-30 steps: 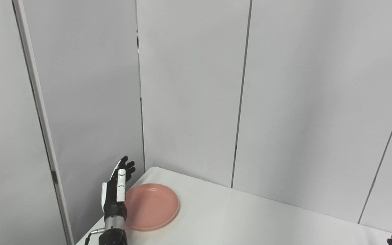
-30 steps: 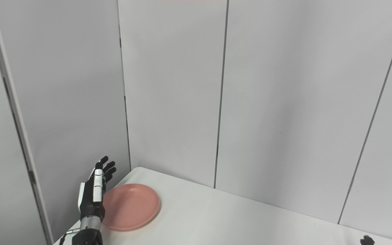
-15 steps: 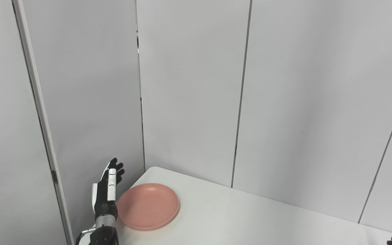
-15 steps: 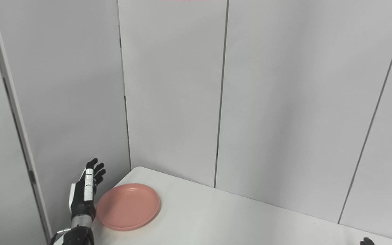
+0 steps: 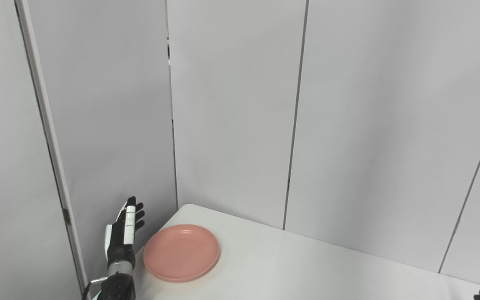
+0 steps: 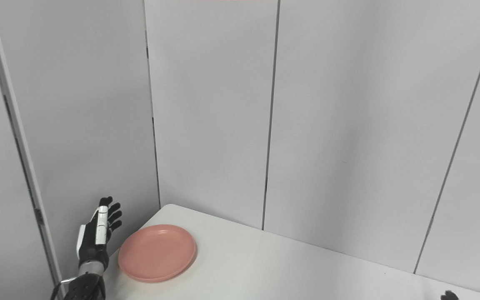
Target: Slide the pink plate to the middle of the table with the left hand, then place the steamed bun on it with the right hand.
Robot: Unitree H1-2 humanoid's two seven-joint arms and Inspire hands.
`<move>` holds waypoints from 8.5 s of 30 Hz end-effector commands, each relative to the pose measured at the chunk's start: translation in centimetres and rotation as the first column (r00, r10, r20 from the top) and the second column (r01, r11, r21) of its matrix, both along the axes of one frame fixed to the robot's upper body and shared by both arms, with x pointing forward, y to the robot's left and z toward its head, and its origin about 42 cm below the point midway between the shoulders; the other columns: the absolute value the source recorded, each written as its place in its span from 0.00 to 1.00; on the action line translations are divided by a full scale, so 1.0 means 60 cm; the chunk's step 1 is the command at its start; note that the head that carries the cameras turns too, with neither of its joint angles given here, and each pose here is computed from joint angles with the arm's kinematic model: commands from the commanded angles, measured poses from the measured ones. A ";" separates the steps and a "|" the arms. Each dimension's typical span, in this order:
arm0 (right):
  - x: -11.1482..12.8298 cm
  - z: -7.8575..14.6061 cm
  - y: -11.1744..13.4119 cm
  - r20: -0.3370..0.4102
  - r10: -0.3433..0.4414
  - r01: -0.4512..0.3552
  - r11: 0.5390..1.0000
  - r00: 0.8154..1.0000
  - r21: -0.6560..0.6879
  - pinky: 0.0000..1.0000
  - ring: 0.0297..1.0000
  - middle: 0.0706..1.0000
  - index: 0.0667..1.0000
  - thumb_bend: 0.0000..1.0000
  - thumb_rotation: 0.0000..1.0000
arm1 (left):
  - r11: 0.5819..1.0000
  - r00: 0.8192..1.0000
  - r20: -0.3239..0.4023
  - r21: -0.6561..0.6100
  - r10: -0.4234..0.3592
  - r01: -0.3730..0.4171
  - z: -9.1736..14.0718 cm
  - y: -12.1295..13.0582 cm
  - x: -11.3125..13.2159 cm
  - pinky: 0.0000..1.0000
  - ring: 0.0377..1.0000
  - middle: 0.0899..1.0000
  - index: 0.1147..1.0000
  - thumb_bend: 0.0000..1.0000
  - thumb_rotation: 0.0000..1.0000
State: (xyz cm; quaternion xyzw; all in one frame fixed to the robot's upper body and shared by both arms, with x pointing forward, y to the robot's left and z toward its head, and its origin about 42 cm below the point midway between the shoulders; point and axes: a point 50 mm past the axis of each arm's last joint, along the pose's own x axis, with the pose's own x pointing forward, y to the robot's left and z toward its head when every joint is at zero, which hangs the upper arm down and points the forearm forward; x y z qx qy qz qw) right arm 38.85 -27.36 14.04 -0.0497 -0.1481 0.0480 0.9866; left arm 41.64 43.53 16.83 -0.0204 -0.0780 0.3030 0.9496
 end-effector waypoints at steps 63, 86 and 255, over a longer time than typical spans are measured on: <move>-0.028 -0.054 -0.010 -0.094 -0.021 0.022 1.000 0.995 0.003 1.00 1.00 1.00 1.00 0.06 1.00 | 0.932 0.931 -0.048 -0.023 -0.362 0.362 0.022 -0.080 0.049 0.90 0.88 0.85 0.85 0.87 1.00; -0.030 -0.049 -0.008 -0.084 -0.024 0.024 1.000 0.996 -0.009 1.00 1.00 1.00 1.00 0.05 1.00 | 0.899 0.895 -0.084 -0.015 -0.437 0.438 0.015 -0.121 0.063 0.97 0.92 0.88 0.88 0.87 1.00; -0.052 -0.003 0.098 -0.085 -0.062 0.052 0.991 0.994 -0.122 0.91 0.93 0.93 0.94 0.51 0.84 | 0.490 0.494 -0.053 0.071 -0.868 0.869 -0.109 -0.473 -0.024 0.96 0.95 0.96 0.96 0.74 1.00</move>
